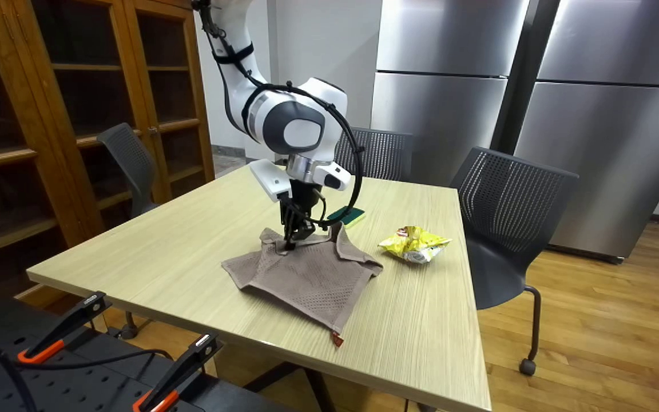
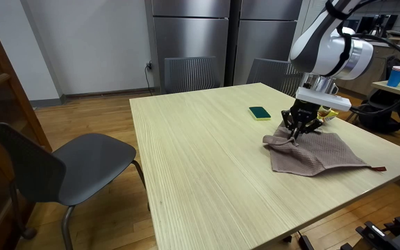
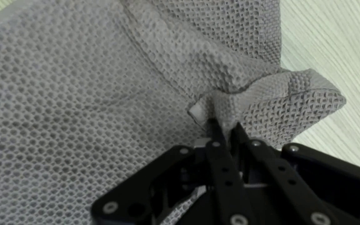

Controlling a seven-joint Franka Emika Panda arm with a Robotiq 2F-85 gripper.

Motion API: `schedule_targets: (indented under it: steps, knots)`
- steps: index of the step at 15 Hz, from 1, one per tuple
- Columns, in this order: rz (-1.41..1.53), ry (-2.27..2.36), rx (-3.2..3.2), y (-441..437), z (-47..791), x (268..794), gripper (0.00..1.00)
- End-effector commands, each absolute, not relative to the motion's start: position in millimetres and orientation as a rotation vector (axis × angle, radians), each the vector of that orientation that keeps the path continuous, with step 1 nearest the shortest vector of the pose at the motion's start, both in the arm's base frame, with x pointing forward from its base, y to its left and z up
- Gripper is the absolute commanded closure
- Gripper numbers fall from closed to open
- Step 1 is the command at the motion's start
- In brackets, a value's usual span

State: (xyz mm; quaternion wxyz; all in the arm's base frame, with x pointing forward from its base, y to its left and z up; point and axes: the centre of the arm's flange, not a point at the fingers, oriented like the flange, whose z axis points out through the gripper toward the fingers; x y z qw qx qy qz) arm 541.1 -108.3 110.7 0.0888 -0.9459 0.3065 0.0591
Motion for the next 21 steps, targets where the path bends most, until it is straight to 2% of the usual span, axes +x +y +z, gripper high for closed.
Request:
schedule_targets:
  steps: [1,3,10,21]
  knots:
    - [0.192,0.94,-2.787,-107.7,114.0,547.4,0.64]
    - [0.191,0.94,-2.788,-108.3,114.3,547.5,0.55]
    - [0.183,0.934,-2.789,-109.7,117.1,549.0,0.02]
    - [0.163,0.921,-2.784,-107.5,123.7,552.3,0.0]
